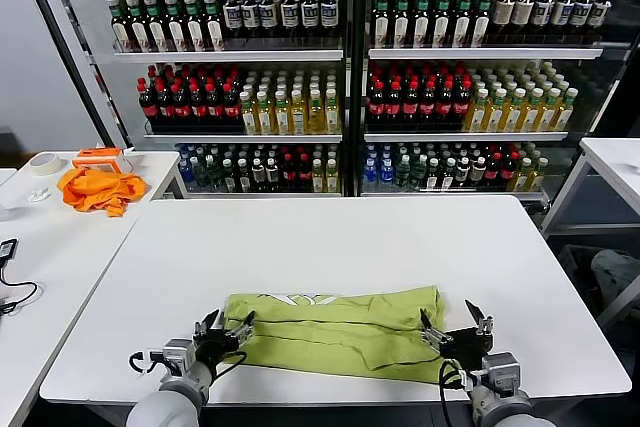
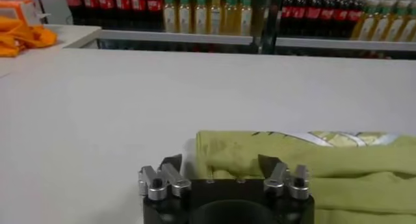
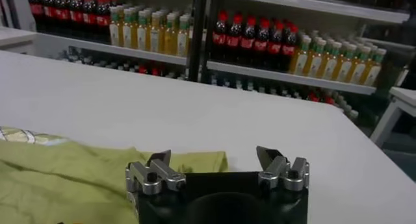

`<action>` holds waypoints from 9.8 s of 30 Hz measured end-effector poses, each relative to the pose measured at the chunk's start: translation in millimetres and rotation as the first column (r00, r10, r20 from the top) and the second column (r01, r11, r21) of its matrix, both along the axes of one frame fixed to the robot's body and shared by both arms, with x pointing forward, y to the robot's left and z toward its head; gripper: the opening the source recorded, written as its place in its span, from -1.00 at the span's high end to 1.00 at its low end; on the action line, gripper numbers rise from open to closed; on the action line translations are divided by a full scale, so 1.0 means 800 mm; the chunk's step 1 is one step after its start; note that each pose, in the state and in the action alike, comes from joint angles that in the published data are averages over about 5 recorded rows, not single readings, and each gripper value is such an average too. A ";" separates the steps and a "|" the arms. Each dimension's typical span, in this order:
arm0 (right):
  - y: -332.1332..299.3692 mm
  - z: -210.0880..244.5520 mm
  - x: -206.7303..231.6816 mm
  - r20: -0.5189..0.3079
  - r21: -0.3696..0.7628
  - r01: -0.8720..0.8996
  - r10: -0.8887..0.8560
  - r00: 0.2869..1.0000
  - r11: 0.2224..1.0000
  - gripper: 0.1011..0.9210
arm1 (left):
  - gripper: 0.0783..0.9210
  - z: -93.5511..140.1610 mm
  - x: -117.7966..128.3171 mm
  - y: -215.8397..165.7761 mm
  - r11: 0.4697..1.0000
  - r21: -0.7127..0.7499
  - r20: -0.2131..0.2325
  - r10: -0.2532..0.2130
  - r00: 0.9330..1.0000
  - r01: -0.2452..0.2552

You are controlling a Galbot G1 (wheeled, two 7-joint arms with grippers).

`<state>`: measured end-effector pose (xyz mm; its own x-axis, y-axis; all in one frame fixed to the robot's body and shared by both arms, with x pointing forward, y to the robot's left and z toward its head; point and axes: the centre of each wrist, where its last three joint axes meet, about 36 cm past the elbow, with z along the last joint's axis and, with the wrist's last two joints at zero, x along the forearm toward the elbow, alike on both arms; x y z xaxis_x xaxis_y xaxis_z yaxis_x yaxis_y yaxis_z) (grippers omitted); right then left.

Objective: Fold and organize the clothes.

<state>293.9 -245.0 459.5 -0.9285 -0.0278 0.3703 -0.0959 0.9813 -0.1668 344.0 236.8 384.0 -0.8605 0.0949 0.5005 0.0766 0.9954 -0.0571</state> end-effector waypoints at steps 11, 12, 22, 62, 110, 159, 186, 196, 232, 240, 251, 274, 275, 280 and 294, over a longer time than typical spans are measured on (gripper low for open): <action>0.000 0.003 -0.007 0.013 -0.013 0.017 -0.017 1.000 1.000 -0.76 | 0.31 -0.005 0.000 -0.019 0.999 0.011 -0.006 0.030 1.000 -0.030; 0.000 0.003 -0.008 0.014 -0.014 0.018 -0.018 1.000 1.000 -0.76 | 0.37 -0.006 0.000 -0.020 0.999 0.012 -0.006 0.032 0.999 -0.032; -0.003 0.002 -0.011 0.027 -0.028 0.031 -0.030 0.999 0.999 -0.76 | 0.93 -0.006 0.004 -0.024 0.996 0.077 0.012 0.037 0.999 -0.038; -0.020 0.000 0.005 0.056 -0.053 0.049 -0.046 0.997 0.997 -0.76 | 0.93 0.103 -0.009 0.024 0.967 0.250 0.171 0.009 0.985 -0.052; -0.021 -0.008 0.015 0.058 -0.054 0.050 -0.047 0.997 0.997 -0.76 | -0.16 0.087 0.005 -0.074 0.983 -0.105 0.204 -0.129 0.970 0.153; -0.025 -0.002 0.014 0.083 -0.062 0.044 -0.038 0.996 0.997 -0.76 | 0.58 -0.002 0.009 0.012 0.997 0.035 -0.025 0.068 0.997 -0.067; -0.014 -0.004 0.027 0.085 -0.050 0.025 -0.020 0.996 0.998 -0.76 | 0.94 0.169 -0.006 0.177 0.881 0.452 0.205 0.048 0.978 -0.138; -0.016 -0.003 0.029 0.090 -0.059 0.033 -0.028 0.996 0.998 -0.76 | 0.94 0.122 -0.013 0.067 0.953 0.304 0.184 -0.063 0.981 0.004; -0.017 0.005 0.039 0.103 -0.055 -0.011 0.017 0.995 0.998 -0.76 | 0.09 0.097 0.073 -0.109 0.975 -0.074 0.270 -0.182 0.945 0.209; 0.007 0.000 0.053 0.030 0.072 -0.071 0.069 0.997 0.995 -0.76 | -0.47 0.102 0.079 -0.038 0.986 0.056 0.370 -0.164 0.914 0.155; 0.084 -0.023 0.078 -0.090 0.258 -0.189 0.219 0.972 0.947 -0.76 | -0.77 0.088 0.052 0.020 0.972 0.215 0.414 -0.178 0.893 0.094; 0.160 -0.060 0.130 -0.242 0.346 -0.132 0.224 0.944 0.929 -0.12 | -0.77 0.069 0.037 0.032 0.968 0.240 0.418 -0.174 0.891 0.077; 0.161 -0.060 0.131 -0.246 0.349 -0.129 0.223 0.943 0.928 -0.05 | -0.77 0.068 0.036 0.033 0.968 0.241 0.418 -0.174 0.892 0.076; 0.166 -0.061 0.135 -0.257 0.370 -0.121 0.227 0.939 0.921 0.30 | -0.77 0.066 0.033 0.036 0.968 0.243 0.414 -0.168 0.895 0.069; 0.153 -0.051 0.134 -0.216 0.354 -0.143 0.230 0.949 0.924 0.95 | -0.77 0.059 0.026 0.036 0.966 0.250 0.418 -0.163 0.894 0.059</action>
